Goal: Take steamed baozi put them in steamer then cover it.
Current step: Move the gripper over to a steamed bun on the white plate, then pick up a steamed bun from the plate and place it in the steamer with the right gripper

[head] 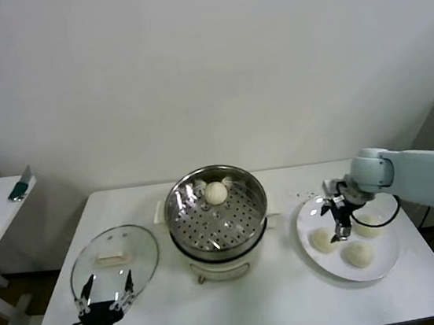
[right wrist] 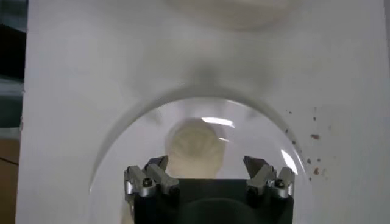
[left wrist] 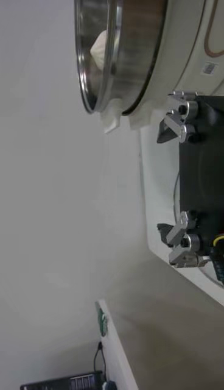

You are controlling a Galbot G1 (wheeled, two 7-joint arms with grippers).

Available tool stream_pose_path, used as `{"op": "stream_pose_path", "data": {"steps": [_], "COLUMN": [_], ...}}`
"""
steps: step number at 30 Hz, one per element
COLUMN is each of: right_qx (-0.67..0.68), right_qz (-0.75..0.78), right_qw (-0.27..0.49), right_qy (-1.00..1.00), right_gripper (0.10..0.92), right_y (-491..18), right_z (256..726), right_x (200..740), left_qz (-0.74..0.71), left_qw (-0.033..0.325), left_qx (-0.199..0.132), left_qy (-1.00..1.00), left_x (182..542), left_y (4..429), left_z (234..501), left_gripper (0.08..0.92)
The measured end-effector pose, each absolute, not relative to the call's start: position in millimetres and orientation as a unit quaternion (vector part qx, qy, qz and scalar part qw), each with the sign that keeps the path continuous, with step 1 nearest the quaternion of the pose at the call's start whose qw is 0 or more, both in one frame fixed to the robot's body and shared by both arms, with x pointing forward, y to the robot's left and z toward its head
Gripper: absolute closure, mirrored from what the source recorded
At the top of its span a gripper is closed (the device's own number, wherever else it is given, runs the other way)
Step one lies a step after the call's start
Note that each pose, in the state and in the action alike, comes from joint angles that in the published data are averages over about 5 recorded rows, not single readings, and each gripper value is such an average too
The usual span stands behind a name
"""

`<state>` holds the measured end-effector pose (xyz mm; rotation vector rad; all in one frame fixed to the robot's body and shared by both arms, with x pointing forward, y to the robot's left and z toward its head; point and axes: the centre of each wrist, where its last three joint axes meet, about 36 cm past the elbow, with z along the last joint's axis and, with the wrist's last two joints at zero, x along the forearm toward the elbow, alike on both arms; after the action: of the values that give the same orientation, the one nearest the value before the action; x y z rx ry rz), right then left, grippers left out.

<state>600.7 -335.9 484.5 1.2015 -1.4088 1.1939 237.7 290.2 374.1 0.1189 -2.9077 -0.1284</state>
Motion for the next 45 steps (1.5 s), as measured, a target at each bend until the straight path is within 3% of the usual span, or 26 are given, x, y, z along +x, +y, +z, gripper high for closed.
{"op": "stream_pose_path", "data": {"steps": [17,25,31,38,45], "right_qx": [0.481,0.481,0.484,0.493,0.504], "right_qz": [0.486,0.49,0.49,0.494,0.511], "right_qw": [0.463,0.462,0.461,0.451,0.424], "right_qy": [-0.564,-0.562,-0.559,-0.556,-0.552], "right_gripper": [0.233,0.373,0.412,0.419,0.414], "right_y": [-327.7,-326.5,-328.7,-328.6,-317.7], "right_z": [453.8,454.3,459.7,489.0,569.5], "right_x": [598.5,599.3,598.1,602.6,621.0], "left_qz": [-0.047,-0.05,-0.052,-0.051,-0.054], "left_qw": [0.117,0.118,0.12,0.118,0.115], "left_qx": [0.041,0.04,0.041,0.039,0.036], "left_qy": [-0.991,-0.991,-0.991,-0.991,-0.991], "left_x": [237.2,237.0,235.9,236.7,237.9], "left_y": [290.4,290.1,290.1,288.8,289.5], "left_z": [371.8,371.4,370.4,372.1,376.0], "left_gripper": [0.177,0.177,0.177,0.177,0.177]}}
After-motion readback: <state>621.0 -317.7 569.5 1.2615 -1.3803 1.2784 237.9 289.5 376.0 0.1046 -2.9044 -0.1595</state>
